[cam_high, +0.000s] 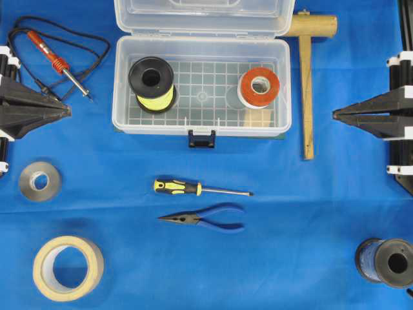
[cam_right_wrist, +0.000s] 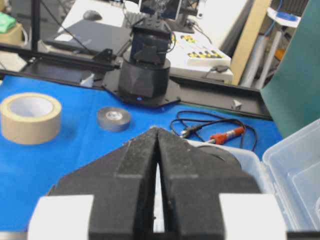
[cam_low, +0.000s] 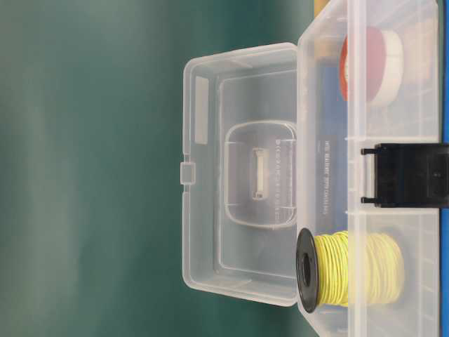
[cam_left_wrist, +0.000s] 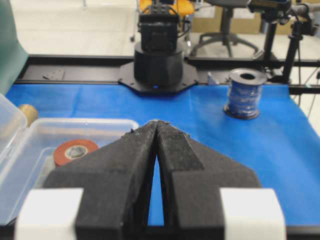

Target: Close the tool box with the left arm.

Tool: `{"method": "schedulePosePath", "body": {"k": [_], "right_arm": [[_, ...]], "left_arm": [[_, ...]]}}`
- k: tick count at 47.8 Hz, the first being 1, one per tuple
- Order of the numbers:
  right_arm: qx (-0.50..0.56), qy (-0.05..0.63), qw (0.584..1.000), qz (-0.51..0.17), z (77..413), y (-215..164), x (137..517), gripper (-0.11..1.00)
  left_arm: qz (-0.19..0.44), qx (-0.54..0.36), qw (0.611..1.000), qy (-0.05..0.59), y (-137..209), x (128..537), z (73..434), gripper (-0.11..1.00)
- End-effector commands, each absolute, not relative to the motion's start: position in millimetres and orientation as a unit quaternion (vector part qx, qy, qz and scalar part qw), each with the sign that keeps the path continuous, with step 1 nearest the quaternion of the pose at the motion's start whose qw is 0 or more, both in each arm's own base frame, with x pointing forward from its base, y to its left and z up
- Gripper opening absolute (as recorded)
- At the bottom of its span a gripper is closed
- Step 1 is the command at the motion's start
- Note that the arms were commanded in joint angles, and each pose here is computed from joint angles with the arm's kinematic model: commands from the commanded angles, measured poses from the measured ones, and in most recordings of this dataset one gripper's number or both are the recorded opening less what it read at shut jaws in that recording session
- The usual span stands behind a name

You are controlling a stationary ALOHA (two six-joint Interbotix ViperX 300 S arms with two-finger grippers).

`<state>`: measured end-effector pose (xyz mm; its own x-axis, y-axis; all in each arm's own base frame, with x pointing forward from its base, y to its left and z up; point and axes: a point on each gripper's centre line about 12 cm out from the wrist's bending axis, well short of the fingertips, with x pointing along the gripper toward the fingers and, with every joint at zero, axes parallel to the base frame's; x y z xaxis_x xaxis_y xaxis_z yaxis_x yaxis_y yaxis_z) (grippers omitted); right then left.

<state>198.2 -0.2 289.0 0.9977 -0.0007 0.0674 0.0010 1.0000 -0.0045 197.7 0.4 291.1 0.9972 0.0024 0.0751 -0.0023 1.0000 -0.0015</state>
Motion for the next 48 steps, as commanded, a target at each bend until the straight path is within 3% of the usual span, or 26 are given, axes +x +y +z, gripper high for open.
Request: {"method": "schedulePosePath", "body": {"k": [1,18,36,42,48], "right_arm": [[-0.006,-0.054,0.999,0.001,304.6,0.4,200.9,0.00],[-0.006,-0.028,1.000,0.001,310.9,0.4,205.0,0.00],[-0.006,-0.005,1.000,0.001,303.5,0.4,207.4,0.00],[-0.006,0.002,1.000,0.001,301.9,0.4,207.5,0.00],[-0.006,0.013,1.000,0.001,297.4,0.4,208.9,0.00]], "left_arm": [[0.009,-0.019,0.998,-0.056,3.3,200.9,307.0,0.00],[0.074,0.026,0.997,-0.024,31.2,212.7,358.3,0.00],[0.207,0.064,0.970,0.109,117.9,249.5,384.5,0.02],[0.239,0.056,0.957,0.153,150.2,261.6,379.7,0.25],[0.276,0.048,0.941,0.188,188.4,270.2,373.7,0.63]]}}
